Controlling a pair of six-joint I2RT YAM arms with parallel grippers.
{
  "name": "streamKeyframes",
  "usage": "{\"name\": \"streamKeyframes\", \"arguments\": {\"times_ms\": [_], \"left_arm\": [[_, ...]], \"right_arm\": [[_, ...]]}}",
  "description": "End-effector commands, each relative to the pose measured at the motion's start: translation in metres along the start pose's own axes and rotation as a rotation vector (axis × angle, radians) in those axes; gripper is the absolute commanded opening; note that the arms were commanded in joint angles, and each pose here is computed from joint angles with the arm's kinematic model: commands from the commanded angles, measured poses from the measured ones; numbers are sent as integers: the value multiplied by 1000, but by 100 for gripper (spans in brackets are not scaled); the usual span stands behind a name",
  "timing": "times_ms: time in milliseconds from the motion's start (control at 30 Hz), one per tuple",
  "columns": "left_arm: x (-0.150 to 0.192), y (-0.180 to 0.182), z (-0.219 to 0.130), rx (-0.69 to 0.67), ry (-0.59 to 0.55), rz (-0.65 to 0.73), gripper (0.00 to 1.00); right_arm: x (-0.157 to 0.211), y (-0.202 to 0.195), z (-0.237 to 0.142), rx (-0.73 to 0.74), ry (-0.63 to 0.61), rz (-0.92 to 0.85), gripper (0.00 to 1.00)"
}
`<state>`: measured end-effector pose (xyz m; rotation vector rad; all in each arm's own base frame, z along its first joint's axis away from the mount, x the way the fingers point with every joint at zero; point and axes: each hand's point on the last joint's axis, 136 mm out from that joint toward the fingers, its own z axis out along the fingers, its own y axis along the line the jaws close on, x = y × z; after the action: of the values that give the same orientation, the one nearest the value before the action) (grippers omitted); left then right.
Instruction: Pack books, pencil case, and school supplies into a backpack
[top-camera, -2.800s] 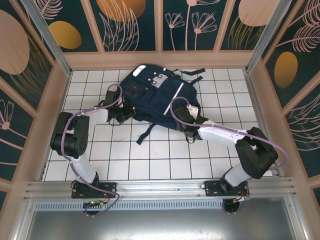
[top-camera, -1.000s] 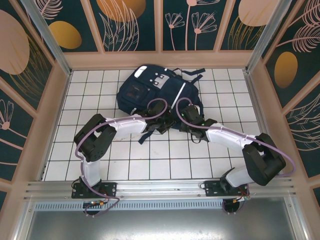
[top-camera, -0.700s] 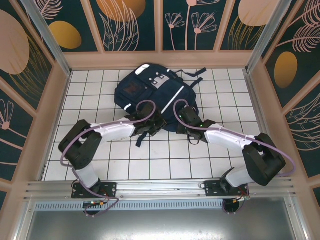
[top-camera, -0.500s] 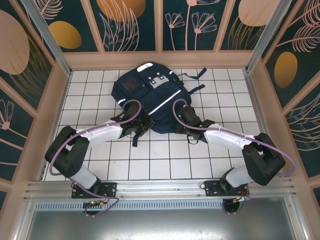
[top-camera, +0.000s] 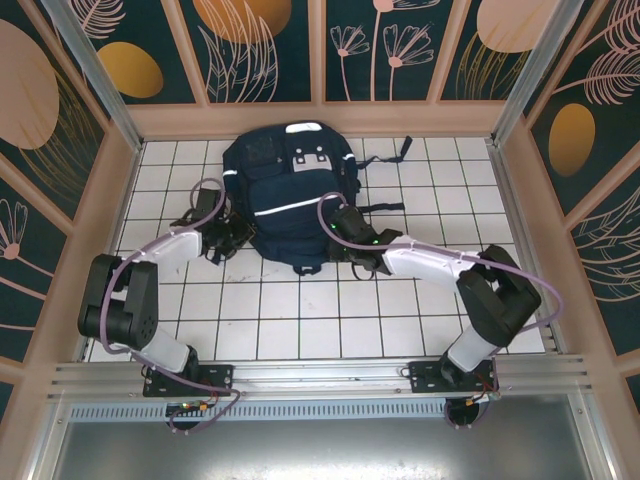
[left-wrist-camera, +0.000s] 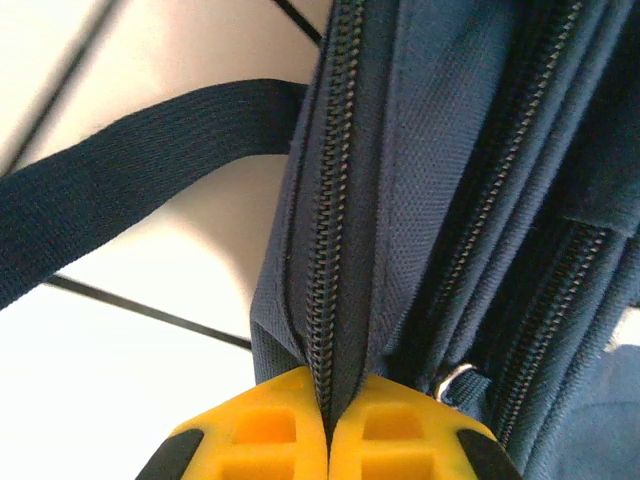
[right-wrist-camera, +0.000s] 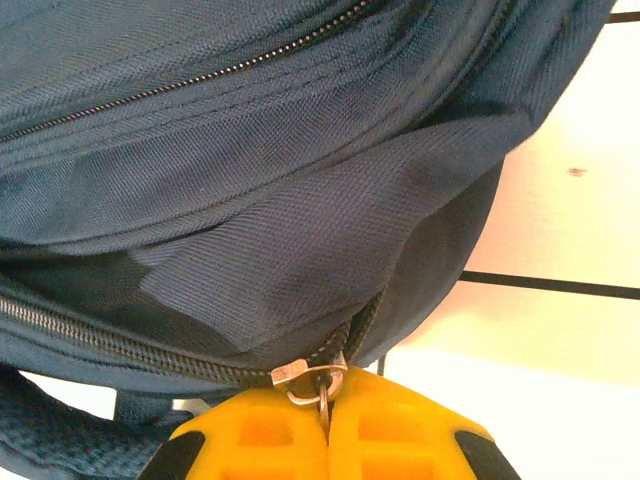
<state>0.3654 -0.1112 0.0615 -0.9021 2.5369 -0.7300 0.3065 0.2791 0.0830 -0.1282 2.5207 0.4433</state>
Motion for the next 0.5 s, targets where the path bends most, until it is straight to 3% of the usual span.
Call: {"name": "streamKeyframes", "arguments": {"times_ms": [0,67,233,333,467], "left_arm": [[-58,53,-8,-204,-149,33,0],[-62,44,-9,-182,-131,48,0],[-47,27,-17,-78,-76,3,31],[-30,23,-25,-27,-44,-52,36],[2,10,-32,39,9,-105,52]], "right_arm": [[-7,-25,2,154,-22,7,0],[-5,-16,5,143,-16,-5,0],[0,0,11,113,-6,-13,0],[4,8,15,94,1,-18,0],[9,17,21,63,13,-28,0]]}}
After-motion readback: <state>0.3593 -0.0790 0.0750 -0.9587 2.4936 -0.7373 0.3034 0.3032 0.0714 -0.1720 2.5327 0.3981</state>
